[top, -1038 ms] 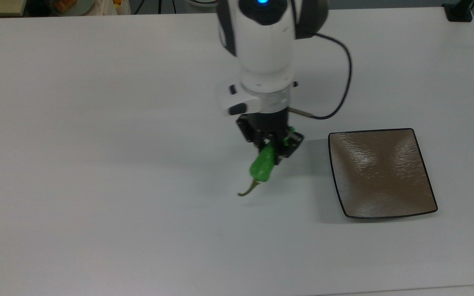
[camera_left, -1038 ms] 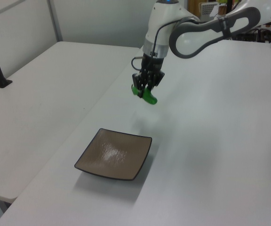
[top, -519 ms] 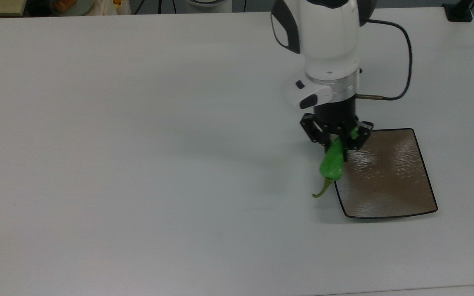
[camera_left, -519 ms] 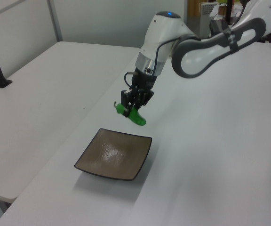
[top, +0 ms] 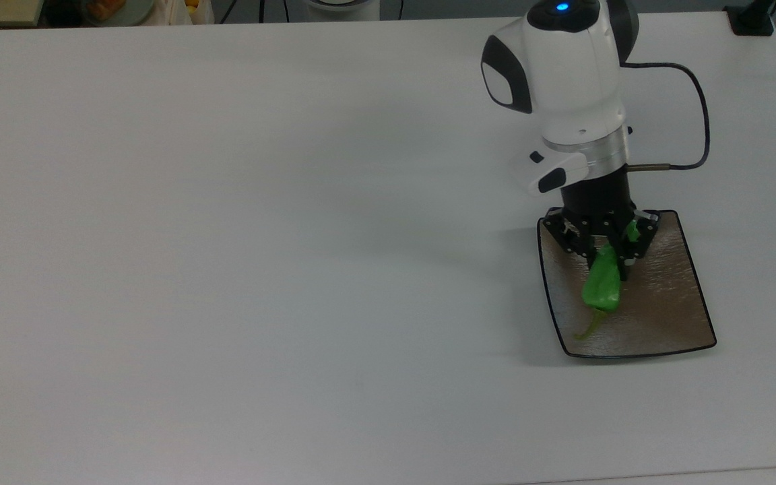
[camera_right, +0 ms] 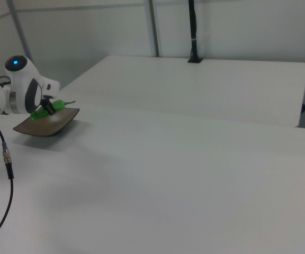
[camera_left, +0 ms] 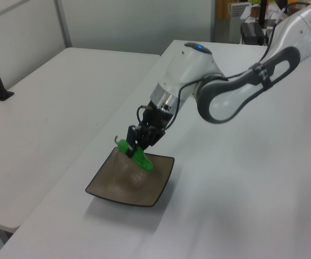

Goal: Chili peppers are placed on a ceramic plate
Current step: 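Open the gripper to release the pepper onto the plate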

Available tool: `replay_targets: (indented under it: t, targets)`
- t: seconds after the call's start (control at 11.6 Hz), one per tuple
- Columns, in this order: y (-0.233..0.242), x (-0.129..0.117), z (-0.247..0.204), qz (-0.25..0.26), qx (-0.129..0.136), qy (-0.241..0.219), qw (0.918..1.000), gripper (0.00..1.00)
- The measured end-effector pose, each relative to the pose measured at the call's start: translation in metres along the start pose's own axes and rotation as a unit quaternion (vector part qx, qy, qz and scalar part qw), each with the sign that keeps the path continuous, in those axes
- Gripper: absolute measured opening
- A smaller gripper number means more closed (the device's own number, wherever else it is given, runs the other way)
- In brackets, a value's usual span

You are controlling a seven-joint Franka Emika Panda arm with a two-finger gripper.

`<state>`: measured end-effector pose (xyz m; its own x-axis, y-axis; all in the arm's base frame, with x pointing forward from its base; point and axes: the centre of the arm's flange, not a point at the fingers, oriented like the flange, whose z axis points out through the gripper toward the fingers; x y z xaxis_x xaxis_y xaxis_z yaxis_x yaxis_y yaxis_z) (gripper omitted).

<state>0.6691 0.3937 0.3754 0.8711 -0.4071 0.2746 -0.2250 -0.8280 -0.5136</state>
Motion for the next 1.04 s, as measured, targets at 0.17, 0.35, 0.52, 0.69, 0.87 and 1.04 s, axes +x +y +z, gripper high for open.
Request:
replay_targets:
  t: [0.17, 0.35, 0.52, 0.69, 0.87, 1.04]
  targets:
    - [-0.01, -0.019, 0.015, -0.019, 0.033, 0.019, 0.9991, 0.39]
    - [-0.01, -0.024, 0.023, -0.032, 0.04, 0.028, 0.9983, 0.68]
    - [-0.009, -0.021, 0.021, -0.03, 0.042, 0.031, 0.9982, 0.97]
    - [-0.008, -0.015, 0.019, -0.028, 0.042, 0.034, 0.9981, 1.0]
    - [-0.005, -0.007, 0.013, -0.026, 0.042, 0.041, 0.998, 1.0]
    - [0.0, 0.0, 0.009, -0.023, 0.022, 0.032, 0.999, 1.0]
